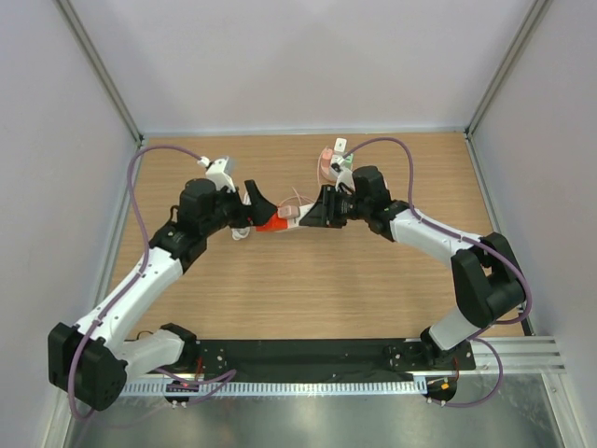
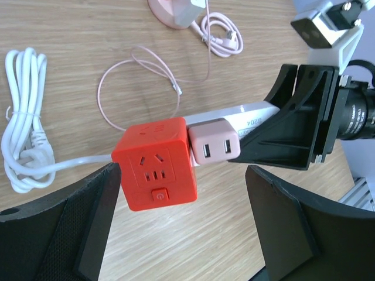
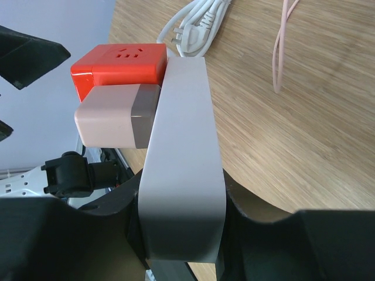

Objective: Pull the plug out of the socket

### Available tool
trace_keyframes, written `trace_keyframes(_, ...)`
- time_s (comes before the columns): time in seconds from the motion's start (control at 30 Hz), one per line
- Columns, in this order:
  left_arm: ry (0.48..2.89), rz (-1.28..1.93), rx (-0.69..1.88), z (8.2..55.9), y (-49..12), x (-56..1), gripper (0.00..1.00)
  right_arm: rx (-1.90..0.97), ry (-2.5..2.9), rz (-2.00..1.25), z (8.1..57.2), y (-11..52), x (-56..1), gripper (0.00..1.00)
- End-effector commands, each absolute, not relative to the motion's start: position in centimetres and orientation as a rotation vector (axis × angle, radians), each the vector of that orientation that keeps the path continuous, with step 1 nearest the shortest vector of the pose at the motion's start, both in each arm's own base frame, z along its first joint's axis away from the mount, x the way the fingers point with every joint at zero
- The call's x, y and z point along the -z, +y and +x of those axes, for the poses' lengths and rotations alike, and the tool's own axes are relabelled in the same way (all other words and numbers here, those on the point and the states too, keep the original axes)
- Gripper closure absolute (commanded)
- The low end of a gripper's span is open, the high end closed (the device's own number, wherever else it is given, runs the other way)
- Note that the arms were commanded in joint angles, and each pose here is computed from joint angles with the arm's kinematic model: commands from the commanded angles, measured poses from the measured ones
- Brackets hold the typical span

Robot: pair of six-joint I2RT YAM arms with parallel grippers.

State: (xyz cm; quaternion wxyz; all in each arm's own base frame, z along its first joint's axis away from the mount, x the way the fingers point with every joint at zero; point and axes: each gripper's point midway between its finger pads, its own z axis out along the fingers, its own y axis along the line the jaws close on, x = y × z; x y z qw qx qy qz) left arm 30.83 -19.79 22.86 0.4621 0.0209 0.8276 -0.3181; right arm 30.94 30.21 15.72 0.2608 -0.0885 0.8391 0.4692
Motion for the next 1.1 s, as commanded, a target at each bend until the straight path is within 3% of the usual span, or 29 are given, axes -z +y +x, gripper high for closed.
trace_keyframes(0.0,2.083,0.083,0.798,29.4,-19.8,-21.9,0.09,-1.314,2.103,-0.305,31.7,30.6,-19.8,0.99)
trace_keyframes(0.47,2.216,0.072,0.824,28.8,-20.8,-18.5,0.09,-1.325,2.096,-0.305,31.8,30.6,-19.9,0.99)
trace_keyframes(1.07,2.237,-0.029,0.751,31.8,-22.8,-17.4,0.24,-1.335,2.101,-0.293,31.7,30.6,-19.6,0.99)
